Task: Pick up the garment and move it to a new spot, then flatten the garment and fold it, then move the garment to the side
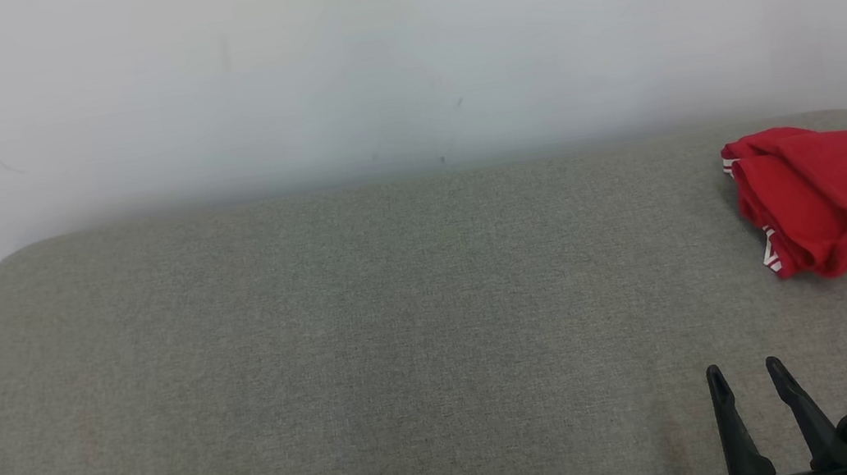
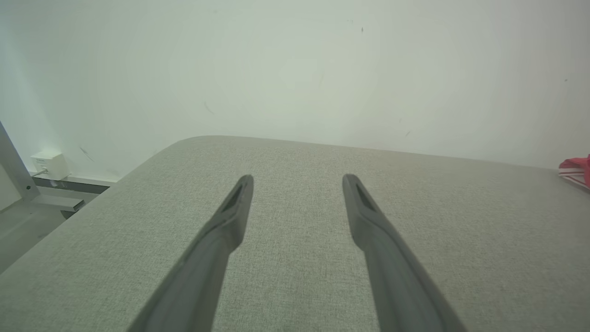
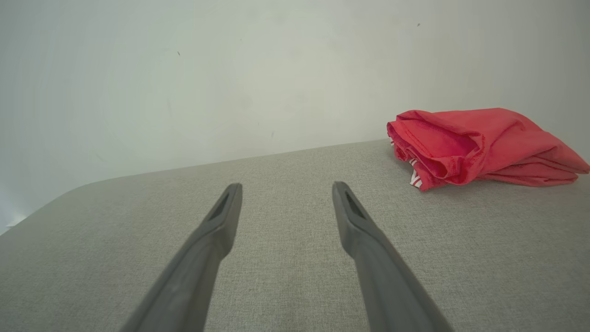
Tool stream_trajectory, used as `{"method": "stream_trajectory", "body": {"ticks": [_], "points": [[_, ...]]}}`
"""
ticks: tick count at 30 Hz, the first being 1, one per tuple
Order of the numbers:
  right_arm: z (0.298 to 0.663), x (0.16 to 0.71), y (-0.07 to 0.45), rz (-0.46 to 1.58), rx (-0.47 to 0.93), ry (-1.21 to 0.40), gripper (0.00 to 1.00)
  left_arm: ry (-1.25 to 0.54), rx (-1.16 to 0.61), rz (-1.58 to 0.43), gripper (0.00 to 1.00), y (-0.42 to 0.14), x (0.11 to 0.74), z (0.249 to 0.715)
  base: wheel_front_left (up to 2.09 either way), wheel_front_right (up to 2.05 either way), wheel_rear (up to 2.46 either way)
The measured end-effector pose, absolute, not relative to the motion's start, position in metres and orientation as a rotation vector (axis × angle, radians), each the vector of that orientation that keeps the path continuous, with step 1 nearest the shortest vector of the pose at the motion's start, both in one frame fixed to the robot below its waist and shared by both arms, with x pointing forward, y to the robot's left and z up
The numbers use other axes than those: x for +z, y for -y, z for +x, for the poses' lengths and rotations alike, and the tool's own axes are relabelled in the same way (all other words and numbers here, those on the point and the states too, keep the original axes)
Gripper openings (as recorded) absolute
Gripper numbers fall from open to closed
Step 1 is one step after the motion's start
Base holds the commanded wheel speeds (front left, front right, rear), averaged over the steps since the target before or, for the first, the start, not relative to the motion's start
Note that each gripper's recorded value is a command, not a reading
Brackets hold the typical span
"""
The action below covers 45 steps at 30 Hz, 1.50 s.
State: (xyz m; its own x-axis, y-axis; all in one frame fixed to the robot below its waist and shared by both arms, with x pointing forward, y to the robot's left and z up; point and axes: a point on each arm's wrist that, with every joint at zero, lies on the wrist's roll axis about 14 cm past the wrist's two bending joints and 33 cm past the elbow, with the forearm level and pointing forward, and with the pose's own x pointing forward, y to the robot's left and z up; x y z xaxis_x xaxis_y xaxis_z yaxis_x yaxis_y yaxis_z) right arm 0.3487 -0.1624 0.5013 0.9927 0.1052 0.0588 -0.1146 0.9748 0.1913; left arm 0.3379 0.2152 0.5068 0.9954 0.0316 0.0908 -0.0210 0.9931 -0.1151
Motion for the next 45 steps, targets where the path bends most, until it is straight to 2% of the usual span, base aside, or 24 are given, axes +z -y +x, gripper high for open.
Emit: {"method": "stream_trajectory", "body": {"ticks": [10, 11, 19, 45], "points": [[0.348, 0.500, 0.162, 0.198, 0.109, 0.045, 1.00, 0.082, 0.027, -0.112, 1.00, -0.214, 0.504, 0.338, 0.00, 0.00, 0.00], [0.348, 0.499, 0.162, 0.198, 0.110, 0.041, 0.00, 0.078, 0.027, -0.113, 0.00, -0.214, 0.502, 0.338, 0.00, 0.00, 0.00], [0.341, 0.478, 0.166, 0.273, 0.081, -0.031, 0.00, -0.004, 0.054, -0.199, 0.00, -0.216, 0.480, 0.335, 0.00, 0.00, 0.00], [0.356, 0.482, 0.183, 0.685, -0.007, -0.052, 0.00, -0.014, 0.105, -0.638, 0.00, -0.218, 0.482, 0.349, 0.00, 0.00, 0.00]]}}
